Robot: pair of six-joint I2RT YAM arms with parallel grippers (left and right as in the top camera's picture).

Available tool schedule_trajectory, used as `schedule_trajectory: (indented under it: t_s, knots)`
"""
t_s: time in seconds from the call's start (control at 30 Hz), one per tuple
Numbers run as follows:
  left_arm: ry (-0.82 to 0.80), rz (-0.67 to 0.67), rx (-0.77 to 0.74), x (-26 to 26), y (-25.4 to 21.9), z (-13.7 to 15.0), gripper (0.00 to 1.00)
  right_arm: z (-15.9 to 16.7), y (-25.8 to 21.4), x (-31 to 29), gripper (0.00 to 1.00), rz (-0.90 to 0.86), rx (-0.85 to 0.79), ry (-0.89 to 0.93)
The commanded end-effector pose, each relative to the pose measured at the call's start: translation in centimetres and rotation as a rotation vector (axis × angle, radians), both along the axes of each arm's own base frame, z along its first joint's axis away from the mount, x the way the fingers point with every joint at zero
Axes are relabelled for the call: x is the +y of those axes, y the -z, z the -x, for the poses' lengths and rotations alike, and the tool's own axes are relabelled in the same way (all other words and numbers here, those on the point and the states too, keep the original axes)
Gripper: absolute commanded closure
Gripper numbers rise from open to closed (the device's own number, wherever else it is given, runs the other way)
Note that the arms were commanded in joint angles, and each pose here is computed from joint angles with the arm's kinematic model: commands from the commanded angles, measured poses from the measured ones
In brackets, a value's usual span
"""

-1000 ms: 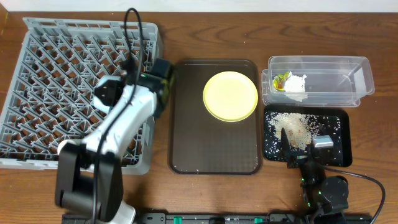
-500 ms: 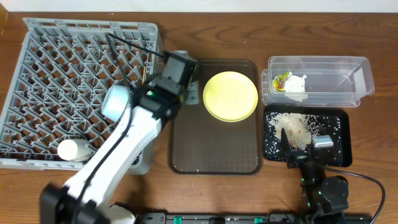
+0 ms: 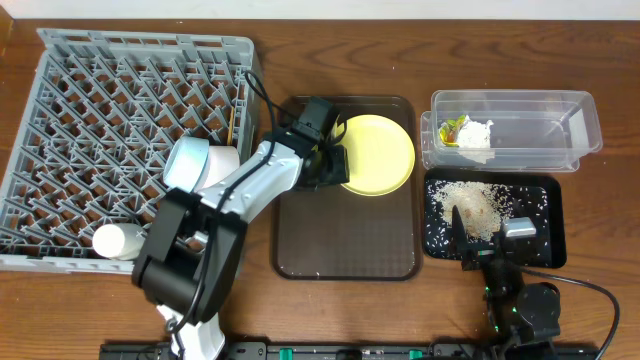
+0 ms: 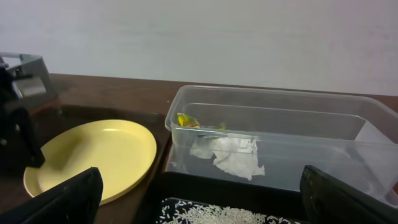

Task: Sort waste into correct bins and load items into the dishwasher
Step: 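Reach the left gripper to the yellow plate and grasp its edge, then lift the yellow plate with the left gripper and lower it into the rack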

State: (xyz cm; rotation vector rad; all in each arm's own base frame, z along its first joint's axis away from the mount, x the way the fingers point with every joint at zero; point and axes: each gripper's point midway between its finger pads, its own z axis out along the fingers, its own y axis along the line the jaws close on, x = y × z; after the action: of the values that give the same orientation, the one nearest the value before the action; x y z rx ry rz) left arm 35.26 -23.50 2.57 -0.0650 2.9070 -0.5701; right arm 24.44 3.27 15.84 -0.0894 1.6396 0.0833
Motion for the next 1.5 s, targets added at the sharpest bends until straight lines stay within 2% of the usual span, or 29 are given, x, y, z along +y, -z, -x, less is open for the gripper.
schedule_trajectory:
  t_s: [0.0, 0.13, 0.27, 0.43, 0.53, 0.77, 0.93, 1.3, 1.47]
  knots:
    - [-0.016, 0.036, 0.06, -0.6, 1.4, 0.6, 0.48, 0.0, 0.1, -0.2, 0.01, 0.011, 0.0, 0.009]
    - [-0.006, 0.063, 0.083, -1.2, 2.7, 0.5, 0.49, 0.0, 0.1, -0.2, 0.01, 0.011, 0.0, 0.009]
    - [0.0, 0.099, 0.144, -1.6, 4.1, 1.2, 0.66, 0.0, 0.1, -0.2, 0.01, 0.01, 0.0, 0.009]
    - [-0.044, 0.198, 0.219, -2.0, 3.6, 1.4, 0.86, 0.0, 0.1, -0.2, 0.01, 0.011, 0.0, 0.009]
    - [-0.042, 0.271, 0.227, -2.2, 2.8, 0.8, 0.92, 0.0, 0.1, -0.2, 0.01, 0.011, 0.0, 0.009]
    - [0.049, 0.405, 0.173, -2.2, 1.0, -0.4, 0.93, 0.0, 0.1, -0.2, 0.01, 0.011, 0.0, 0.009]
    - [0.058, 0.482, 0.153, -2.0, -1.1, -1.1, 0.92, 0.0, 0.1, -0.2, 0.01, 0.011, 0.0, 0.009]
    - [0.095, 0.581, -0.134, 1.0, -12.2, -3.5, 0.92, 0.0, 0.1, -0.2, 0.01, 0.011, 0.0, 0.009]
    - [0.111, 0.743, -0.172, 2.7, -16.9, -3.6, 0.92, 0.0, 0.1, -0.2, 0.01, 0.011, 0.0, 0.009]
